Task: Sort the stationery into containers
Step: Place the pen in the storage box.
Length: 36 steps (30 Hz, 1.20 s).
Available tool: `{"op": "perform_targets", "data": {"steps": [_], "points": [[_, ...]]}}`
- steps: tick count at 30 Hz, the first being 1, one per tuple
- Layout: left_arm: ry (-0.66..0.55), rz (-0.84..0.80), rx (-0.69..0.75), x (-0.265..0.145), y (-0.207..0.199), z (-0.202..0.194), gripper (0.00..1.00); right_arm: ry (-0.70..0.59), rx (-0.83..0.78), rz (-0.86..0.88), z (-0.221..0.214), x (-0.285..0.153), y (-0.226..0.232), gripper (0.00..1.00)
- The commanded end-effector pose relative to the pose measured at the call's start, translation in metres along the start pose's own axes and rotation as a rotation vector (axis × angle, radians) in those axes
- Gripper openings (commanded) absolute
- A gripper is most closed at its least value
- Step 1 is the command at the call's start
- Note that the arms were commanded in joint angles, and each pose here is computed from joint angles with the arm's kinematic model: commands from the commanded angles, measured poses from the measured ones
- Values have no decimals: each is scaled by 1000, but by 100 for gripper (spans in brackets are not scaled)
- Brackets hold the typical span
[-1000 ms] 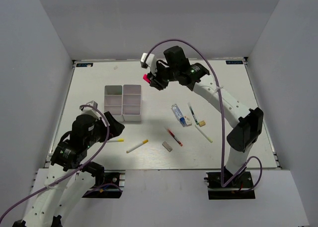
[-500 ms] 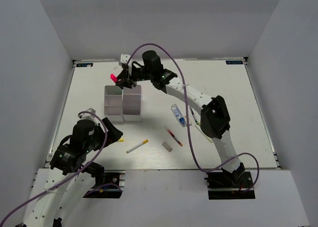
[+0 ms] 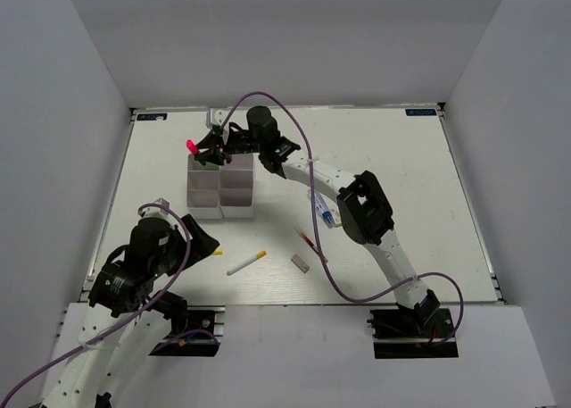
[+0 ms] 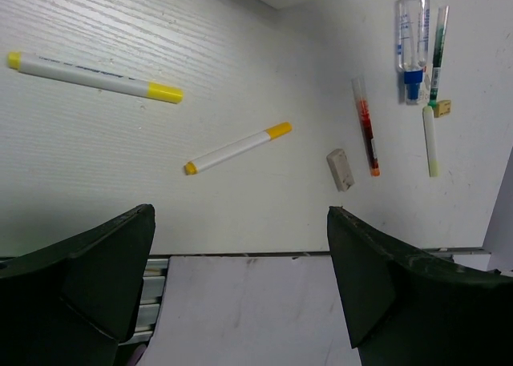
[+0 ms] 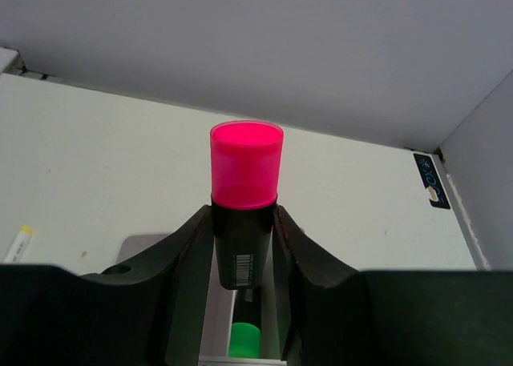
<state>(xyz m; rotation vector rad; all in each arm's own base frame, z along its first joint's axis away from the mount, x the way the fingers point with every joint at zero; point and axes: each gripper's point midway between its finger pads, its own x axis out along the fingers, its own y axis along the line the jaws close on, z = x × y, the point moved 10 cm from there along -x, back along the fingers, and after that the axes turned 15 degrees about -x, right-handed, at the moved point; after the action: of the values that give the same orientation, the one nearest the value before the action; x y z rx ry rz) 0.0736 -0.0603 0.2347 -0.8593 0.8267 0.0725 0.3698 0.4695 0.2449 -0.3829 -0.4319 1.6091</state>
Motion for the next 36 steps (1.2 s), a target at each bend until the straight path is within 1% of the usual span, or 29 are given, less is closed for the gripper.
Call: {"op": "perform_targets", "data": {"steps": [1, 9, 10, 11, 12, 14, 15, 16, 18, 19, 21, 22, 23, 24, 25, 26, 28, 29, 30, 31, 33, 34, 35, 36], "points": [[-17, 7, -9, -3, -1, 2, 97, -35, -80, -40, 1, 11, -8, 0], [-8, 23, -8, -3, -3, 3, 97, 45, -96, -149, -23, 11, -12, 0], [-8, 23, -8, -3, -3, 3, 97, 51, -95, -154, -25, 10, -13, 1], [0, 19, -9, -3, -3, 2, 97, 54, -92, -154, -26, 10, -12, 5], [5, 27, -17, -1, -2, 1, 97, 56, -92, -153, -27, 9, -12, 15], [4, 27, -28, -1, -2, 1, 97, 65, -75, -141, -30, 6, -8, 27], [9, 35, -39, 1, -1, 0, 97, 62, -77, -134, -31, 4, -8, 40], [9, 60, -65, 3, 0, 0, 97, 49, -80, -124, -23, 1, -7, 45], [19, 108, -97, 7, 0, 0, 97, 49, -70, -102, -23, -2, -1, 56], [27, 125, -112, 10, -1, 0, 97, 44, -72, -96, -17, -3, 1, 58], [50, 183, -157, 19, -4, 0, 93, 20, -66, -94, 1, -8, 0, 58], [52, 193, -175, 20, -7, 1, 91, 22, -56, -92, 2, -10, 2, 58], [56, 211, -211, 23, -9, 1, 89, -14, -88, -109, 30, -17, -7, 57], [58, 220, -223, 26, -13, 3, 86, -4, -76, -104, 28, -20, 0, 57], [55, 234, -234, 29, -14, 3, 85, -7, -85, -119, 37, -23, -1, 57], [50, 231, -265, 31, -17, 4, 83, -46, -128, -146, 68, -31, -9, 57], [44, 223, -284, 32, -21, 6, 75, -41, -122, -156, 74, -37, -10, 57], [37, 235, -299, 34, -22, 6, 72, -55, -124, -161, 95, -43, -12, 57], [34, 235, -325, 34, -23, 6, 68, -53, -112, -164, 99, -46, -12, 57], [32, 236, -343, 34, -24, 6, 65, -63, -115, -165, 113, -50, -13, 57], [36, 277, -407, 42, -19, 3, 58, -36, -80, -167, 117, -61, -6, 62], [61, 286, -430, 43, -17, -1, 56, -37, -90, -200, 132, -67, -7, 68], [79, 324, -454, 50, -8, -7, 53, -24, -86, -217, 135, -71, -6, 84], [82, 337, -509, 54, -7, -10, 51, 2, -53, -266, 143, -84, -2, 90]]}}
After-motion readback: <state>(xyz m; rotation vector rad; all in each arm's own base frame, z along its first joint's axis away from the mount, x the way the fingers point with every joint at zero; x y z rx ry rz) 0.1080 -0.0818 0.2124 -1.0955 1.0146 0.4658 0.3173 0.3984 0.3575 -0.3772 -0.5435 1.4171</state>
